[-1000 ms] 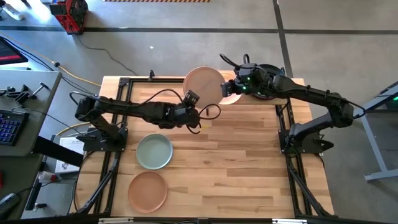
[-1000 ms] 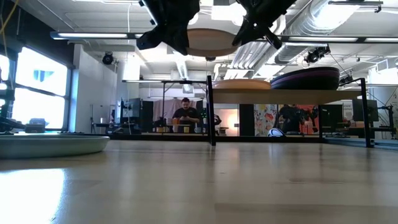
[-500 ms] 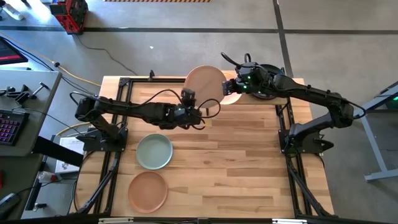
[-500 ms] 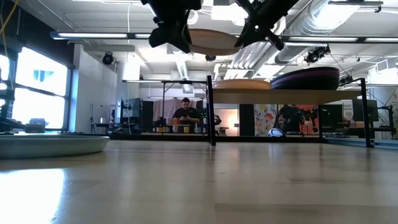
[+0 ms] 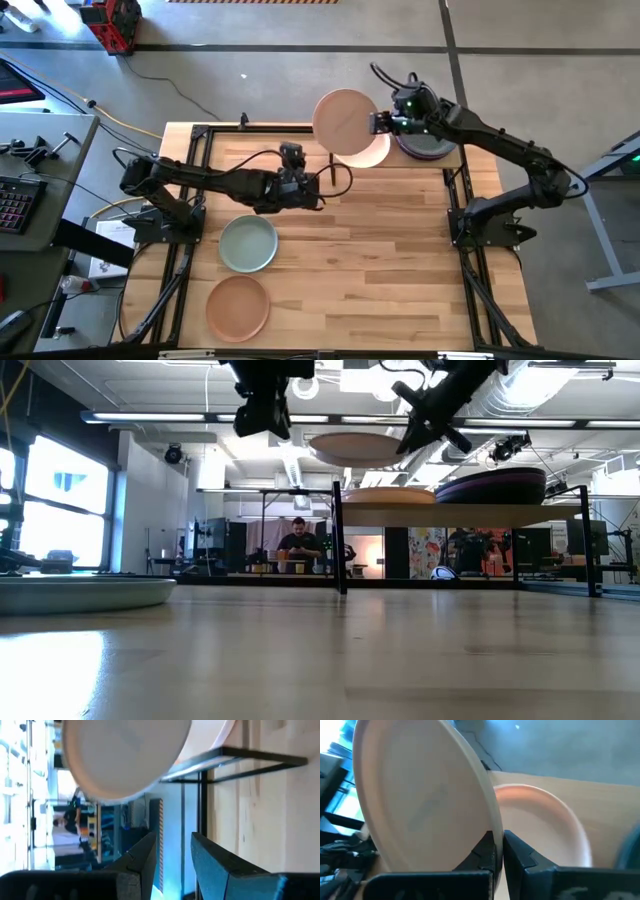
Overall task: Place and stack plates onto a shelf
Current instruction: Stack the white plate on top of the light brown plate on the shelf
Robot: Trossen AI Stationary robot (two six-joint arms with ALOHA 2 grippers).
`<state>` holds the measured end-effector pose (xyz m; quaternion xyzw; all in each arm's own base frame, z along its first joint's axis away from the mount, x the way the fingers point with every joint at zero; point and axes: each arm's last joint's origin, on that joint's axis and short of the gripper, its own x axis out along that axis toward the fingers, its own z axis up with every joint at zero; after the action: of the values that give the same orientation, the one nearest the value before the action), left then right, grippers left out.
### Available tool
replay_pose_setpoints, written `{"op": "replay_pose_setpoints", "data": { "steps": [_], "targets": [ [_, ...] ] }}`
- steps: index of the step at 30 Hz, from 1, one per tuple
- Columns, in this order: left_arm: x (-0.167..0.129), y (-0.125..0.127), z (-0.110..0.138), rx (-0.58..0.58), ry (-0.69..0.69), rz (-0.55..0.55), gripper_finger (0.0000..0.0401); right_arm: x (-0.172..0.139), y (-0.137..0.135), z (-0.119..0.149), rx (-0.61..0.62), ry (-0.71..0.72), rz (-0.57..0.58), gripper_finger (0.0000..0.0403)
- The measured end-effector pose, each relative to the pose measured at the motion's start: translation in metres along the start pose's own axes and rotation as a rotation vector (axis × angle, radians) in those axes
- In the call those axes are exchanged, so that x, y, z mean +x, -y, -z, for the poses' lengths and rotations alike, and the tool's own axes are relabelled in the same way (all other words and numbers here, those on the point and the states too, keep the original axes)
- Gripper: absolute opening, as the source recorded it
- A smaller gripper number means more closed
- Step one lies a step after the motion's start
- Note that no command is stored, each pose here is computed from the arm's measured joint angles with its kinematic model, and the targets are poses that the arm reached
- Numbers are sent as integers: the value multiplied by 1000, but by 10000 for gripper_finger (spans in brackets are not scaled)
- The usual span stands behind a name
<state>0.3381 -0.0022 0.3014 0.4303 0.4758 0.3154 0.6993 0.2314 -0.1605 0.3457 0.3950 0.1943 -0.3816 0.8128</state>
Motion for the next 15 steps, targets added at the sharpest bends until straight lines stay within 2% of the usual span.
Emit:
{"op": "replay_pose_setpoints", "data": {
  "steps": [15],
  "targets": [
    [4, 2, 11, -38, -67, 35, 110, -3, 38, -4, 31, -167, 123, 0]
  ]
}}
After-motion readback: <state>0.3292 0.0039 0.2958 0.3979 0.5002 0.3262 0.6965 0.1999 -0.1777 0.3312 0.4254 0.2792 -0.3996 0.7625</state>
